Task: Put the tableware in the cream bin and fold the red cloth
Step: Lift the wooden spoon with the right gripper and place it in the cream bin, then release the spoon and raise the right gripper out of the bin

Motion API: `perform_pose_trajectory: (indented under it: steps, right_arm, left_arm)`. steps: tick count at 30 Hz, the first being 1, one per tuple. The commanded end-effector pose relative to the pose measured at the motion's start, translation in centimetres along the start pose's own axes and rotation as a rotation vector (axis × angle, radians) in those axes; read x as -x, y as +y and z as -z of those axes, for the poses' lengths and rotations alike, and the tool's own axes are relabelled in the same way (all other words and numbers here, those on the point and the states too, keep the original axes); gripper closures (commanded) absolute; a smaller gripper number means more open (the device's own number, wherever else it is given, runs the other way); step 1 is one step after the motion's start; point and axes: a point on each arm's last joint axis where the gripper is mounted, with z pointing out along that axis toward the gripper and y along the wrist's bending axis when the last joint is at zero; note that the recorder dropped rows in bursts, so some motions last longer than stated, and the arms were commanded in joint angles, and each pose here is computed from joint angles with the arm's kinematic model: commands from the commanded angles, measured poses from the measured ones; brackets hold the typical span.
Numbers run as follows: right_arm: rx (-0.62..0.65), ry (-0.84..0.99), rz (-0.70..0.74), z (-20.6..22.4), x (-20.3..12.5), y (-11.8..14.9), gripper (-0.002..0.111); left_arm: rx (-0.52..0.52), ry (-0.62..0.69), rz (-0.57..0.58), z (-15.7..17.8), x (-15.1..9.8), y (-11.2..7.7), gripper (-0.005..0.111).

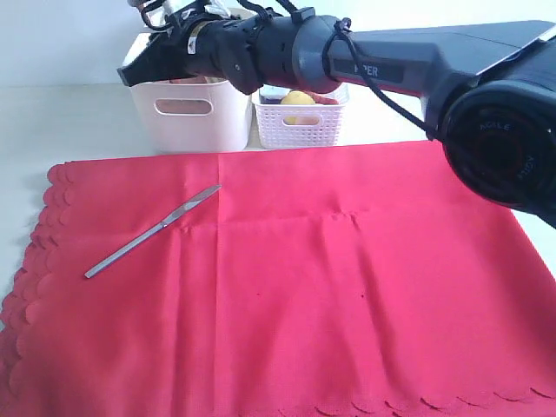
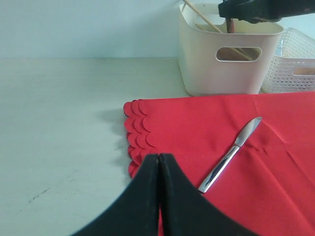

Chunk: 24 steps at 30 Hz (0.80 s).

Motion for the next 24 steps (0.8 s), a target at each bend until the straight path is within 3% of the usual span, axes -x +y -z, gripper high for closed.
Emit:
perform_pose_trajectory:
  steps: [1,8,17,24]
  right_arm:
    - [-0.009,-0.011,0.025,-0.2,-0.1,-0.5,0.108]
    - [-0.01,0.107,-0.003,-0.3,-1.4,-0.5,0.104]
    - [-0.019,0.155,-0.104,0.1,-1.4,-0.6,0.061]
    - [-0.024,0.131,-0.122,1.8,1.4,-0.8,0.059]
  left_arm:
    - [-0.008,-0.018,0.0,0.1,0.2,-0.1,0.105]
    - [-0.008,-0.018,0.0,0.1,0.2,-0.1,0.105]
    - [-0.008,-0.018,0.0,0.1,0.2,-0.1,0.105]
    - [-0.008,-0.018,0.0,0.1,0.2,-0.1,0.105]
